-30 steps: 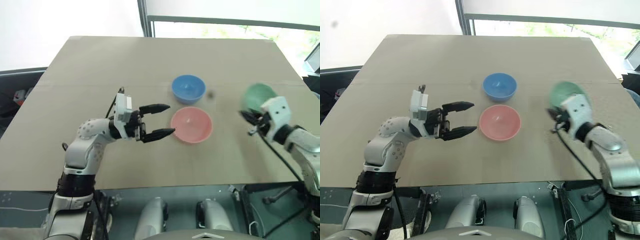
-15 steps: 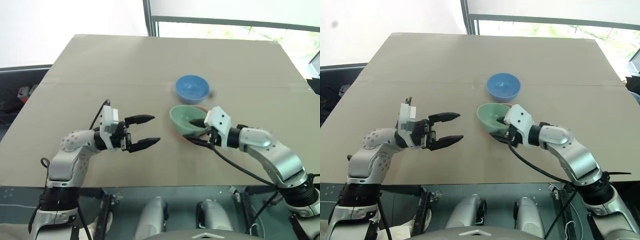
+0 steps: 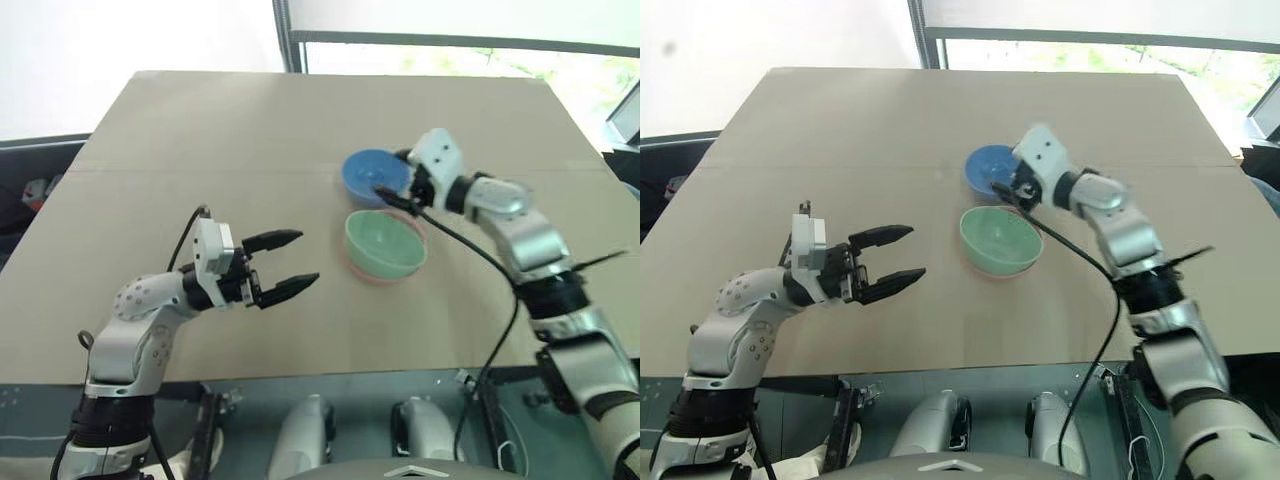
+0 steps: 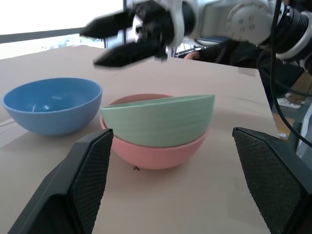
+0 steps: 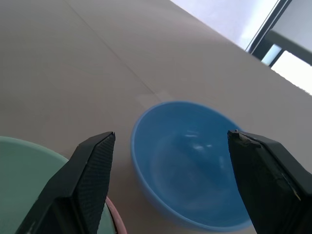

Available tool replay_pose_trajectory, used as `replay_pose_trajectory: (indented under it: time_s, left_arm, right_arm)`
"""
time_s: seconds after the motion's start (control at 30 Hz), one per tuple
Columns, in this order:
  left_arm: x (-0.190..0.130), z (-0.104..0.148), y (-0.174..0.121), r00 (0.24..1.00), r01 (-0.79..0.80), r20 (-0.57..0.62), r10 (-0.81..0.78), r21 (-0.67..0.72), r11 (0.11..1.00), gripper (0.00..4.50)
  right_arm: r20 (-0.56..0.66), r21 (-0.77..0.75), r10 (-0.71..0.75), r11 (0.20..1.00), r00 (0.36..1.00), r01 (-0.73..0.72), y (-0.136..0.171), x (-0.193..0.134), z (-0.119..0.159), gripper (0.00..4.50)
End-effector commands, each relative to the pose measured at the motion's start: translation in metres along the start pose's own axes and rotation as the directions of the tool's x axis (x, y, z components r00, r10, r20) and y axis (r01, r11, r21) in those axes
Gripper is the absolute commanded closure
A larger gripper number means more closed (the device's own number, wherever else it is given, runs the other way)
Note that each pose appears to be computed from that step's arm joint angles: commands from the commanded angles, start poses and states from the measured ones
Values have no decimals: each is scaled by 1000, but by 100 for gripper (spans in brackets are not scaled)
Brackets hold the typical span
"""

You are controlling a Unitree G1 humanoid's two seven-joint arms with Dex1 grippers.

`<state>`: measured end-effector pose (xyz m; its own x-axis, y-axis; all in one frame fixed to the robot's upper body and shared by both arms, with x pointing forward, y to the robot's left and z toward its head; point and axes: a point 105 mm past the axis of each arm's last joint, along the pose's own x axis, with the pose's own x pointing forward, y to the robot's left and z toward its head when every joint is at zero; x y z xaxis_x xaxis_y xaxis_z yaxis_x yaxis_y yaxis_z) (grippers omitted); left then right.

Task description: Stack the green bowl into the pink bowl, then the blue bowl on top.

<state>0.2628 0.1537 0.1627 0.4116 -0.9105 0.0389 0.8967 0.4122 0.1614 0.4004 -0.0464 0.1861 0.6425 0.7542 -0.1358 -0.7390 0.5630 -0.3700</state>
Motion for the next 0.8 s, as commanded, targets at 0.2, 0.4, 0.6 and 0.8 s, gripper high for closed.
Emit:
replay_pose_trajectory:
  time_s: [0.2, 0.4, 0.6, 0.8]
  left_arm:
    - [-6, 14, -13, 998, -64, 28, 63, 48, 997, 35]
    - [-10, 18, -15, 994, -106, 28, 104, 63, 992, 35]
    - [-11, 17, -19, 992, -122, 24, 121, 66, 990, 35]
    - [-9, 16, -20, 991, -131, 31, 129, 67, 989, 35]
  right_arm:
    - [9, 82, 39, 996, 999, -40, 18, 59, 19, 65]
    - [-106, 55, 47, 998, 993, -41, 22, 73, -4, 65]
    - [-140, 8, 12, 1000, 990, -11, 15, 77, -9, 242]
    - [-104, -80, -11, 997, 994, 3, 5, 77, 8, 441]
